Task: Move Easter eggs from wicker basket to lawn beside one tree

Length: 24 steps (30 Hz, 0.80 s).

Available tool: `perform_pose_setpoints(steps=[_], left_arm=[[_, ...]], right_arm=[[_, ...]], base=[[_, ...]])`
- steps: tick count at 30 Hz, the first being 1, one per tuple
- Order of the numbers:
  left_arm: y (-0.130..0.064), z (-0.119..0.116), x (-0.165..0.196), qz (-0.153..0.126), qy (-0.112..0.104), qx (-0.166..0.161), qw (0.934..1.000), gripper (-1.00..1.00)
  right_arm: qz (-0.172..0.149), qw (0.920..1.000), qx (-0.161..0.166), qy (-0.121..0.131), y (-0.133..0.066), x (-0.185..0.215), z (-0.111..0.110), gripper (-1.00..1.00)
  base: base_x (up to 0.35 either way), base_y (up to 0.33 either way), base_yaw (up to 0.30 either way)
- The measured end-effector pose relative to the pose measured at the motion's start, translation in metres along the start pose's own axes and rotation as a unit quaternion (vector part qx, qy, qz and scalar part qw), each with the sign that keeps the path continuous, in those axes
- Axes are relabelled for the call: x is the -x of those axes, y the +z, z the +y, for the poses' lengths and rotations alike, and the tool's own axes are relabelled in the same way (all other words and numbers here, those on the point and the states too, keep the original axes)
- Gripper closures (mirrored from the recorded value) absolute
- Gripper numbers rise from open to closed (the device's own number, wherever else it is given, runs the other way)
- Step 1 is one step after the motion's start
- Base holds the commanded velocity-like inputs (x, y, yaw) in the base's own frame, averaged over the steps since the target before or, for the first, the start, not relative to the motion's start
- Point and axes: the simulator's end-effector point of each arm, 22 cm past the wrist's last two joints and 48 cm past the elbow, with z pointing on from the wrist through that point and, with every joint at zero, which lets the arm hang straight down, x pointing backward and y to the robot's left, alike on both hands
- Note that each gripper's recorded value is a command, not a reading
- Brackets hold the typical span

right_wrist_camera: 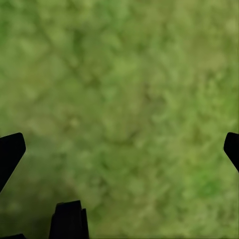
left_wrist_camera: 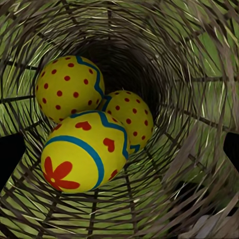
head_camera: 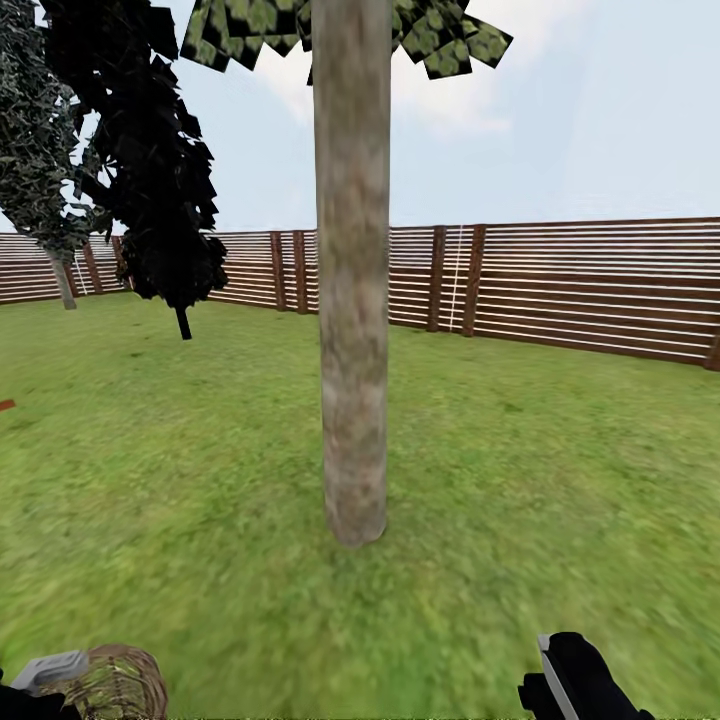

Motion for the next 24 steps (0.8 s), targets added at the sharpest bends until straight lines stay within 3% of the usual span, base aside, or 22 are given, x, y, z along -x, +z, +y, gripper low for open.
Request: perform_pose_setpoints(steps=[24], left_arm=[[0.046,0.008,-0.022,-0.001,-0.001,0.002,1.0,-1.0]], right_arm=[[-0.001,1.0,0.0,0.0,0.047,-0.025,0.01,-1.0]], base=[[-0.038,0.026,0.0]])
